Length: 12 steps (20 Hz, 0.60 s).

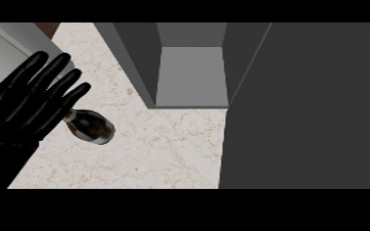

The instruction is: Pick up the wine, place it into the cabinet and close the cabinet

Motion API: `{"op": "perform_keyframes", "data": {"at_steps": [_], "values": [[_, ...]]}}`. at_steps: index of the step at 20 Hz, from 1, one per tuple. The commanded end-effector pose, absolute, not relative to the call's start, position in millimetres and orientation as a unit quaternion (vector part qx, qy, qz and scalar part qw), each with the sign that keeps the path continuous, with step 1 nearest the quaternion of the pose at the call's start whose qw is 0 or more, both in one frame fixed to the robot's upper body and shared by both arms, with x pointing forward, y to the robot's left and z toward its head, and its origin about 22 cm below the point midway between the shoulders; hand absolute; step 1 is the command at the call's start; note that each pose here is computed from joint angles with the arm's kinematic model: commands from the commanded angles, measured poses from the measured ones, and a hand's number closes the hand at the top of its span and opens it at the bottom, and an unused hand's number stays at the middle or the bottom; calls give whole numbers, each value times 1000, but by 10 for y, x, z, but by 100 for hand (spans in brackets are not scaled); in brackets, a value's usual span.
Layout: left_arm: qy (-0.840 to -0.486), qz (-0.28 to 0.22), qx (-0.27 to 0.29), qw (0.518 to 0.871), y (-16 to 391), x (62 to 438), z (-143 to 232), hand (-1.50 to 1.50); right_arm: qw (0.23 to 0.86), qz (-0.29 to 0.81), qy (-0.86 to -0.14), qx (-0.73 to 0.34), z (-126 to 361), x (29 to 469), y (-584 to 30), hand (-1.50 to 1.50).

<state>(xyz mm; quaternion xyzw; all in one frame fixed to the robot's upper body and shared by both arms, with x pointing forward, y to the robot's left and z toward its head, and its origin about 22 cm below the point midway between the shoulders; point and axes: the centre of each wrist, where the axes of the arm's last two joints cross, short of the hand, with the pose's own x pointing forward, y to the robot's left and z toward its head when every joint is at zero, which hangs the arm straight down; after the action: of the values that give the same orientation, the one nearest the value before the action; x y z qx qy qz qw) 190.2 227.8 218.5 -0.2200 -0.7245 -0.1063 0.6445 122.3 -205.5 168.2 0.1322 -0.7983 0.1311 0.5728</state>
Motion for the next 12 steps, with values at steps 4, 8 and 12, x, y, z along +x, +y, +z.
{"op": "perform_keyframes", "data": {"at_steps": [4,8,12], "values": [[-749,-108,-204,621,2468,1781,2392,-150,546,128,-815,147,2044,861,-2153,-150],[-757,-105,-174,620,2577,1840,2362,-150,542,122,-819,146,2037,815,-2108,-150],[-761,-97,-153,623,2774,1982,2412,-150,545,134,-814,149,2101,787,-2163,-150]]}}
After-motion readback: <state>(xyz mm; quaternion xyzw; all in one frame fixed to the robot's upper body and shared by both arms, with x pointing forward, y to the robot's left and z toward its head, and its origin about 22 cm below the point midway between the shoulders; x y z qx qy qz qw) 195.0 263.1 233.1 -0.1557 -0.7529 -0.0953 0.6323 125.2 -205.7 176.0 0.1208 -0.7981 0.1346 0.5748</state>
